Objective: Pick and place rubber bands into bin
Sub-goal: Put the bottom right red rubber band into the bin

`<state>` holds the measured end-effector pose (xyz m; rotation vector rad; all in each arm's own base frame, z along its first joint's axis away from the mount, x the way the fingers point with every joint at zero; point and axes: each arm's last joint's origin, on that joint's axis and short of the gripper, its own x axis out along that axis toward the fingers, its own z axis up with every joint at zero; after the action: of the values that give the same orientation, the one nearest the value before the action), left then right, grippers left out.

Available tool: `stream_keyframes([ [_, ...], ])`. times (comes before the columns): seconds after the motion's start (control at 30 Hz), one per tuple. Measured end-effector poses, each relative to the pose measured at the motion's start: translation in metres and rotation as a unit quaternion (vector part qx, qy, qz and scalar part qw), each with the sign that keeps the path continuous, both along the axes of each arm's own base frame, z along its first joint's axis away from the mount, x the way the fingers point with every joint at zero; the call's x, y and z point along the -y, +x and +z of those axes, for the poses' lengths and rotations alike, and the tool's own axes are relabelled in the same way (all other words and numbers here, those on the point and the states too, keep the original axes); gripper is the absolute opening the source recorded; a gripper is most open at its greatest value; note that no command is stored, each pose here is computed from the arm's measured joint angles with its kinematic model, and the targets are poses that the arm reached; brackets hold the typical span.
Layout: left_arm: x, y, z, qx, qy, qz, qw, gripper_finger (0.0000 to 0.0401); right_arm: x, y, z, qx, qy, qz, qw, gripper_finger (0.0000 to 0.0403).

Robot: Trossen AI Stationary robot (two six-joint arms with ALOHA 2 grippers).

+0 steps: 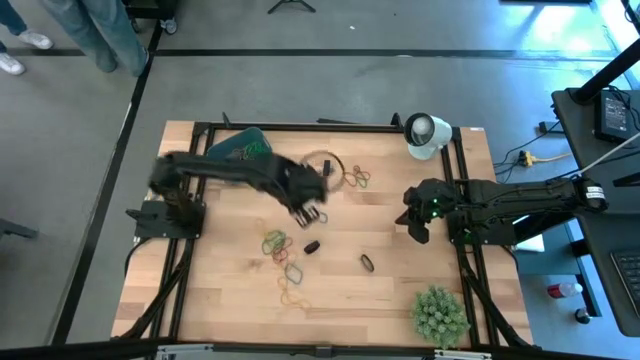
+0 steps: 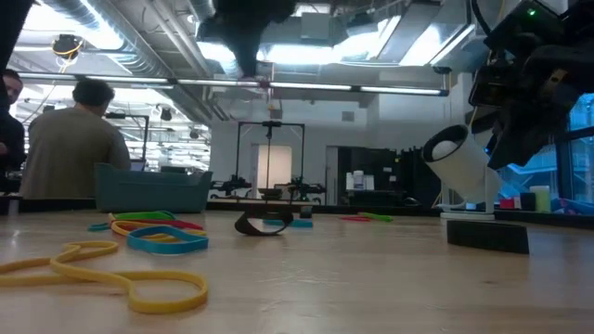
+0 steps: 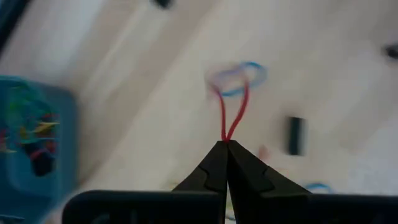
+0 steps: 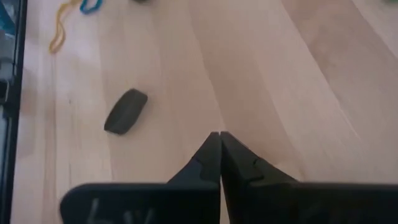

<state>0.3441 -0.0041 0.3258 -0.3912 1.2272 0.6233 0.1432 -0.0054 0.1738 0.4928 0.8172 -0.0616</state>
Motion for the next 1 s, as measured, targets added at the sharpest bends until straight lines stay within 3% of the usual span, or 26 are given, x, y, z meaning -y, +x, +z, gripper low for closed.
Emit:
stream_keyframes([
  [0.2, -0.06, -0.067, -0.006, 0.033, -0.002, 0.035, 0.999, 0.0001, 0.0, 0.004, 0.004, 0.027, 0.02, -0.023, 0.999, 0.0003],
  [0.37, -0.099, -0.12, -0.035, 0.045, -0.014, 0.07, 0.996, 0.0001, 0.001, 0.011, 0.012, 0.077, 0.025, -0.03, 0.996, 0.0003],
  [0.53, -0.127, -0.166, -0.062, 0.012, -0.028, 0.1, 0.994, 0.0001, 0.003, 0.015, 0.018, 0.109, 0.04, -0.07, 0.991, 0.0003],
  [0.73, -0.157, -0.199, -0.074, 0.006, -0.028, 0.112, 0.993, 0.0001, 0.005, 0.016, 0.018, 0.112, 0.056, -0.13, 0.984, 0.0003],
  [1.0, -0.191, -0.228, -0.071, 0.031, 0.013, 0.133, 0.991, 0.0001, 0.006, 0.019, 0.015, 0.099, 0.082, -0.182, 0.975, 0.0003],
])
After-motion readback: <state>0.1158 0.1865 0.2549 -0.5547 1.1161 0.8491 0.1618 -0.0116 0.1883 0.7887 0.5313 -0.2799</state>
